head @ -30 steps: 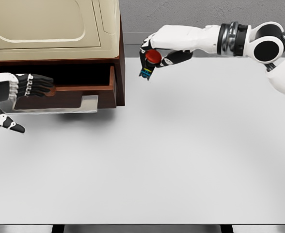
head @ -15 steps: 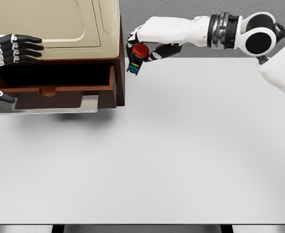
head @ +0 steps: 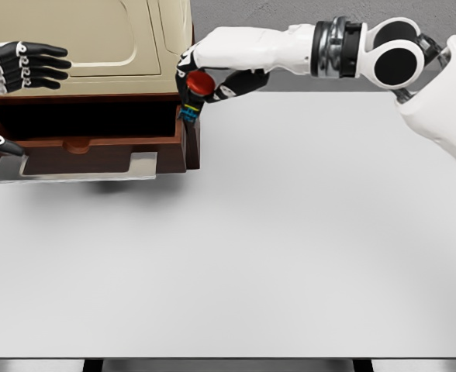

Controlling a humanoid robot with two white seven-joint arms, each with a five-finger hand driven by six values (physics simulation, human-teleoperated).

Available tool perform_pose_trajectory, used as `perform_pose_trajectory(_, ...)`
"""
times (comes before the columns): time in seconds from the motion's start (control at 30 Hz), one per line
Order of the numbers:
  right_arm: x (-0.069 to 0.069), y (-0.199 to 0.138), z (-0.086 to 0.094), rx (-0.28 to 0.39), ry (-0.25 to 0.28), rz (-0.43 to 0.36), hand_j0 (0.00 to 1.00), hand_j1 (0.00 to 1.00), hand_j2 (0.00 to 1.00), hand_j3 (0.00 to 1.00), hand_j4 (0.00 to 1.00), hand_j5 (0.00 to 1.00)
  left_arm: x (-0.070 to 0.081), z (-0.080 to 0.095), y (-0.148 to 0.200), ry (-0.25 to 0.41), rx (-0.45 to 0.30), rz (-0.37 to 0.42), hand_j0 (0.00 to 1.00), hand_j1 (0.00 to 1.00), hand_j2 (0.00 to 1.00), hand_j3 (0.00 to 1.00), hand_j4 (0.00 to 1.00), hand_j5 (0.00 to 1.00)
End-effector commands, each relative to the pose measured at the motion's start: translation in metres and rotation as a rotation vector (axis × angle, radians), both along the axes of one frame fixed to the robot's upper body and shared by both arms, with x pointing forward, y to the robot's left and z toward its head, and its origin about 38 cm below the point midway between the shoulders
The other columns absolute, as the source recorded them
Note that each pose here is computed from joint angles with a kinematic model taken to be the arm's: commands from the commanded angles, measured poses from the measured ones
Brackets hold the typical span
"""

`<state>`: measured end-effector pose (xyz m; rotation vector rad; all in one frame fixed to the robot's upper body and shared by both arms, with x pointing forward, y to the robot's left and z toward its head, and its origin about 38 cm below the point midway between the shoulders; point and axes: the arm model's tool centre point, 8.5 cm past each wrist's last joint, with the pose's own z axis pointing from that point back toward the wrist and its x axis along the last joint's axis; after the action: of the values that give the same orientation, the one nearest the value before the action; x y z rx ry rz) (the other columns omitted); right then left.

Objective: Open the cabinet drawer with left arm, and place a switch into the drawer with right arm

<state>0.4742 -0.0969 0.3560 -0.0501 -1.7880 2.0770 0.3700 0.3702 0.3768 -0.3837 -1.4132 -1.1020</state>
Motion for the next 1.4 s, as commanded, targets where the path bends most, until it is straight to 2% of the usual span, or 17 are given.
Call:
perform_pose_trajectory(0.0,0.001,0.007,-0.003,0.004,0.022,-0.006,0.43,0.43,0.43,0.43,0.43,0.43,0.000,0.002,0.000,-0.003,-0.006,0.001,1.00,1.00,1.00,1.00,1.00,1.00)
perform_pose_trajectory(0.3,-0.003,0.038,-0.003,-0.023,0.031,0.018,0.41,0.41,0.41,0.41,0.41,0.41,0.000,0.002,0.000,-0.004,-0.006,-0.001,1.00,1.00,1.00,1.00,1.00,1.00)
perform_pose_trajectory(0.43,-0.008,0.052,-0.005,-0.044,0.021,0.044,0.40,0.40,0.40,0.40,0.40,0.40,0.000,0.002,0.000,-0.004,-0.006,-0.001,1.00,1.00,1.00,1.00,1.00,1.00)
perform_pose_trajectory(0.5,-0.008,0.058,-0.009,-0.078,-0.001,0.047,0.40,0.40,0.40,0.40,0.40,0.40,0.000,0.001,-0.001,-0.003,-0.004,-0.002,1.00,1.00,1.00,1.00,1.00,1.00)
perform_pose_trajectory(0.57,-0.008,0.060,-0.008,-0.078,-0.002,0.048,0.40,0.40,0.40,0.40,0.40,0.40,0.000,0.001,-0.001,-0.003,-0.005,-0.002,1.00,1.00,1.00,1.00,1.00,1.00)
perform_pose_trajectory(0.67,-0.003,0.062,-0.008,-0.077,0.001,0.039,0.40,0.40,0.40,0.40,0.40,0.40,0.000,0.001,-0.001,0.000,-0.003,-0.001,1.00,1.00,1.00,1.00,1.00,1.00)
perform_pose_trajectory(0.7,-0.002,0.062,-0.006,-0.090,-0.018,0.030,0.40,0.40,0.40,0.40,0.40,0.40,0.001,0.000,-0.001,-0.001,-0.002,-0.003,1.00,1.00,1.00,1.00,1.00,1.00)
perform_pose_trajectory(0.83,0.002,0.060,-0.003,-0.093,-0.024,0.016,0.40,0.40,0.40,0.40,0.40,0.40,0.001,0.000,-0.001,-0.001,0.000,-0.003,1.00,1.00,1.00,1.00,1.00,1.00)
perform_pose_trajectory(1.27,0.006,0.075,-0.002,-0.087,-0.015,0.025,0.41,0.41,0.41,0.41,0.41,0.41,0.001,0.000,-0.001,0.000,0.001,-0.002,1.00,1.00,1.00,1.00,1.00,1.00)
perform_pose_trajectory(1.3,0.008,0.075,-0.003,-0.088,-0.011,0.019,0.44,0.44,0.44,0.44,0.44,0.44,0.001,-0.001,-0.001,0.003,0.001,-0.002,1.00,1.00,1.00,1.00,1.00,1.00)
perform_pose_trajectory(1.37,0.010,0.076,-0.005,-0.088,-0.006,0.016,0.56,0.56,0.56,0.56,0.56,0.56,0.001,0.000,-0.001,0.000,0.001,-0.002,1.00,1.00,1.00,1.00,1.00,1.00)
